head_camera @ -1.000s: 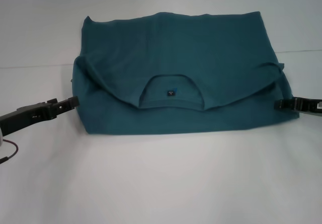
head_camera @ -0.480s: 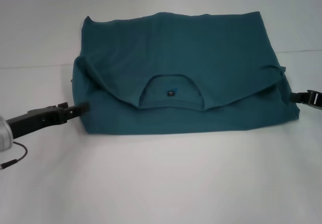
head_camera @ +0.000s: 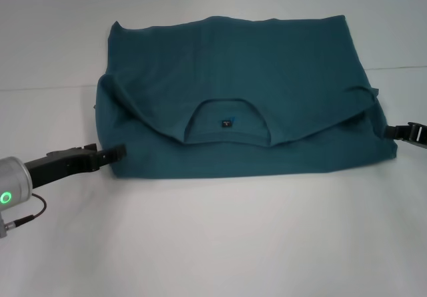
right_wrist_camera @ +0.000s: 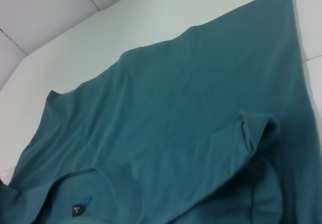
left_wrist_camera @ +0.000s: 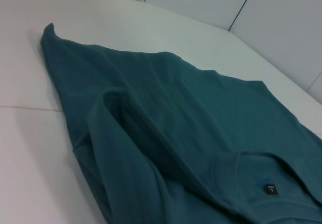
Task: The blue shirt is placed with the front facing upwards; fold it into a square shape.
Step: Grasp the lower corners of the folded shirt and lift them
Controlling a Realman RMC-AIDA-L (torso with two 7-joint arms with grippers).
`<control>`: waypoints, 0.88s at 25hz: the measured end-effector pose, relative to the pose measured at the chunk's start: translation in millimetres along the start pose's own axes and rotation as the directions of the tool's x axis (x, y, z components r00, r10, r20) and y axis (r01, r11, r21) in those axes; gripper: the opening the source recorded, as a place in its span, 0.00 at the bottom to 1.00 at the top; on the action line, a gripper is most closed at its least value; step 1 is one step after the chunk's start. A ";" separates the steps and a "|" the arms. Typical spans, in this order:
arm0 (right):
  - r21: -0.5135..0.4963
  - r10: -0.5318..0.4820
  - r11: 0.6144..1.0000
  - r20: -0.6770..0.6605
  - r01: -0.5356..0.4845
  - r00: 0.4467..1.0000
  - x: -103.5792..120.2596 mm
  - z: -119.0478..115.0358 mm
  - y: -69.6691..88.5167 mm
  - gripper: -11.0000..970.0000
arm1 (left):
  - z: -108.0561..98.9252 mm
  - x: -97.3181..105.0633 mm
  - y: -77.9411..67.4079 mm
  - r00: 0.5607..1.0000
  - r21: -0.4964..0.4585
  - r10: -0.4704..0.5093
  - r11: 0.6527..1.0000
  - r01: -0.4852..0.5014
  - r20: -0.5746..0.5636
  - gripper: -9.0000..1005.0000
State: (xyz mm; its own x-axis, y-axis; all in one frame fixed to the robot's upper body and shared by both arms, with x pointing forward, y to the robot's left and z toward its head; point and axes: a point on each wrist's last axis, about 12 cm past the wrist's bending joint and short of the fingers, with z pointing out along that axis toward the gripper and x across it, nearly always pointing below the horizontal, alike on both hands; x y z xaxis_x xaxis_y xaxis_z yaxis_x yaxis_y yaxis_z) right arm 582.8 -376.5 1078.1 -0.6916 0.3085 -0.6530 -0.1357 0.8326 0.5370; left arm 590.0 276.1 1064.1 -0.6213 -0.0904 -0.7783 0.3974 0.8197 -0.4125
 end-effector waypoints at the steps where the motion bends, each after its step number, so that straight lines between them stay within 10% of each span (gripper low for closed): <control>1: 0.000 0.003 1.000 0.001 -0.003 1.000 0.0 -0.2 -0.2 0.02 | -0.5 0.4 0.3 1.000 0.000 -0.002 1.000 0.002 0.001 0.76; 15: 0.031 0.024 0.999 -0.002 -0.024 1.000 0.0 -0.9 -4.8 0.04 | -2.7 0.1 0.7 1.000 0.006 -0.007 1.000 0.007 0.006 0.77; 22: 0.072 0.028 0.997 -0.050 -0.024 0.998 2.1 8.6 -1.6 0.36 | -3.1 -2.1 0.5 1.000 0.006 -0.010 1.000 0.010 0.010 0.76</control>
State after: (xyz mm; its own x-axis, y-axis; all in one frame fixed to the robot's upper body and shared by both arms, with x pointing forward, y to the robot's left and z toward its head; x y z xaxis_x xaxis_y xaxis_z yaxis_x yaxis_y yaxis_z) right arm 587.7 -373.3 1071.2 -0.7294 0.3082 -0.6107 -0.0677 0.8558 0.5129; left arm 589.4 278.4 1067.0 -0.6183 -0.1042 -0.7790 0.3957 0.8151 -0.4231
